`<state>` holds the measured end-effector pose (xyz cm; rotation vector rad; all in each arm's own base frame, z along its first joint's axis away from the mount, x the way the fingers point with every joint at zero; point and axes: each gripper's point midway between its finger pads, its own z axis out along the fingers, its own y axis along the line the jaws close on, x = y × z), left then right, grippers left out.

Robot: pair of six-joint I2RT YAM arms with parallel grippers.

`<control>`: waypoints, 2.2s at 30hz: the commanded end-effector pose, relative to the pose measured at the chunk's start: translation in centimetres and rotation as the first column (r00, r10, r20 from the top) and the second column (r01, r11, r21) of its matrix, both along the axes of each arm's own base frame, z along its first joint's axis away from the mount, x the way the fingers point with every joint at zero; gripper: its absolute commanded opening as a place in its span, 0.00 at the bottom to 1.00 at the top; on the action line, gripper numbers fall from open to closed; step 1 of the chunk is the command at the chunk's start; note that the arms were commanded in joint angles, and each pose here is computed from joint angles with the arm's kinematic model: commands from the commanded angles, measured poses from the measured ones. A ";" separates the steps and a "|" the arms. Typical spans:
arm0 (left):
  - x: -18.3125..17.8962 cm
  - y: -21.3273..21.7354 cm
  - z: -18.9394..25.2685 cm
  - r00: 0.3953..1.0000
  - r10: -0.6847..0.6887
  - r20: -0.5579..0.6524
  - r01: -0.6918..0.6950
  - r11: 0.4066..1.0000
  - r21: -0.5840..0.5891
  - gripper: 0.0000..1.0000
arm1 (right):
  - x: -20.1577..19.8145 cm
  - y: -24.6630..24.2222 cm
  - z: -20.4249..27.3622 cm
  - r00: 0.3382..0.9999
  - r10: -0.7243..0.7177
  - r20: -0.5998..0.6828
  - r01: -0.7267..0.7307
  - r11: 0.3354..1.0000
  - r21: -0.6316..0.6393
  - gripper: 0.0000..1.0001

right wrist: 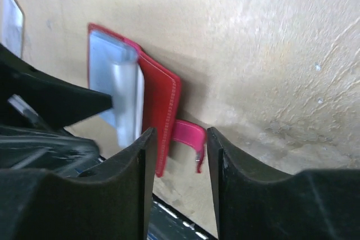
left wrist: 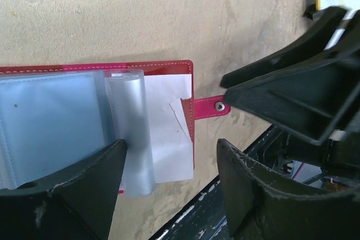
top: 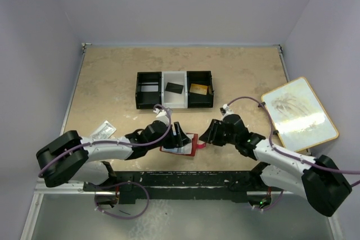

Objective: Take the credit cards out of the card holder

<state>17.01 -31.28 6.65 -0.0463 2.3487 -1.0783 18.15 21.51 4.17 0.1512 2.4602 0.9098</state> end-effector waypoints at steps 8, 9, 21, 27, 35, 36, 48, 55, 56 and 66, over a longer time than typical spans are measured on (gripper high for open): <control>0.2 -2.5 1.4 0.999 -0.039 0.007 0.039 0.995 -0.093 0.62 | 3.2 3.4 7.6 0.982 0.040 0.183 -0.067 0.987 0.144 0.18; 0.2 -2.6 1.4 0.999 -0.039 0.007 0.039 0.995 -0.096 0.62 | 3.0 4.0 7.2 0.983 0.061 0.172 -0.090 0.981 0.172 0.15; 0.2 -2.6 1.3 0.999 -0.044 0.000 0.044 0.995 -0.087 0.61 | 1.4 4.2 -0.1 0.991 0.136 0.020 -0.137 0.985 0.106 0.14; 1.0 -0.7 2.3 0.999 0.013 0.051 -0.013 1.000 -0.005 0.64 | -0.2 2.7 -4.5 0.989 0.128 -0.072 -0.126 0.991 0.040 0.14; 2.0 4.4 2.1 0.985 0.130 0.115 -0.150 0.970 0.192 0.69 | -0.5 1.6 -6.3 0.992 0.062 -0.110 -0.061 0.998 0.013 0.13; 2.0 4.8 1.8 0.984 0.138 0.110 -0.158 0.965 0.211 0.69 | -0.4 1.6 -6.3 0.993 0.059 -0.105 -0.058 0.998 0.014 0.14; 1.1 4.2 -0.3 0.992 0.117 0.052 -0.125 0.971 0.204 0.66 | 0.2 2.2 -6.1 0.992 0.067 -0.103 -0.066 0.998 0.015 0.14; 1.3 4.7 -1.7 0.989 0.145 0.032 -0.148 0.953 0.263 0.65 | 0.1 2.3 -5.7 0.993 0.072 -0.098 -0.070 0.997 0.030 0.13; 1.3 4.9 -2.1 0.989 0.148 0.023 -0.149 0.949 0.278 0.64 | 0.1 2.4 -5.7 0.993 0.075 -0.097 -0.072 0.997 0.029 0.13; 1.0 3.2 -1.4 0.994 0.104 0.029 -0.108 0.969 0.221 0.62 | 0.0 2.4 -5.8 0.992 0.080 -0.100 -0.077 0.997 0.031 0.14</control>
